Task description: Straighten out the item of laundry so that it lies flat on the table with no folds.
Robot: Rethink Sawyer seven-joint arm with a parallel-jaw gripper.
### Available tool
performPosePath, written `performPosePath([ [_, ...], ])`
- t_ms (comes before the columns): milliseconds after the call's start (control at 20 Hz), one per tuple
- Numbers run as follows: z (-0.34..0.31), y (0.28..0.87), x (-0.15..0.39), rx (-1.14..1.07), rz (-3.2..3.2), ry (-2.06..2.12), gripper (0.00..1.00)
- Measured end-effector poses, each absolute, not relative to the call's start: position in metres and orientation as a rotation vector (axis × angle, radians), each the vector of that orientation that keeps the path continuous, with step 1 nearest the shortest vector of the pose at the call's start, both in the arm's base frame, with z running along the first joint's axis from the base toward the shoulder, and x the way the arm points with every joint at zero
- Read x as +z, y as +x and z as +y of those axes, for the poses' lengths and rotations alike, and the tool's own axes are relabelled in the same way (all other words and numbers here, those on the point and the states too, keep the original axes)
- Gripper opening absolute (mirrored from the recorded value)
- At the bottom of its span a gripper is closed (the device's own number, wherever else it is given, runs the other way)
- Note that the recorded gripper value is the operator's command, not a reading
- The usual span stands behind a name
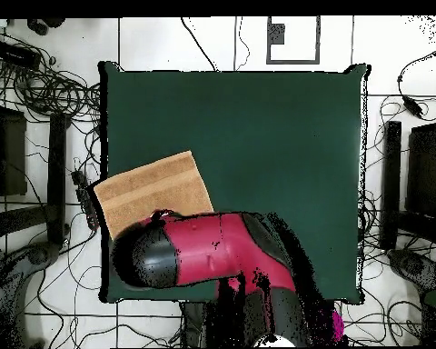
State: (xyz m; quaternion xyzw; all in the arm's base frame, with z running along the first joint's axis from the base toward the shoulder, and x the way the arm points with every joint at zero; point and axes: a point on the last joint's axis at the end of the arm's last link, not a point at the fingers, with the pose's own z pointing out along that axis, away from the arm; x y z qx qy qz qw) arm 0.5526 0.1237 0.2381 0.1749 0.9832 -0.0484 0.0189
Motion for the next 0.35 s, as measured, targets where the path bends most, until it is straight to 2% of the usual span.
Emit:
performPosePath([
  [350, 0.038, 0.578, 0.292, -0.141, 2.847, 0.733, 1.00],
])
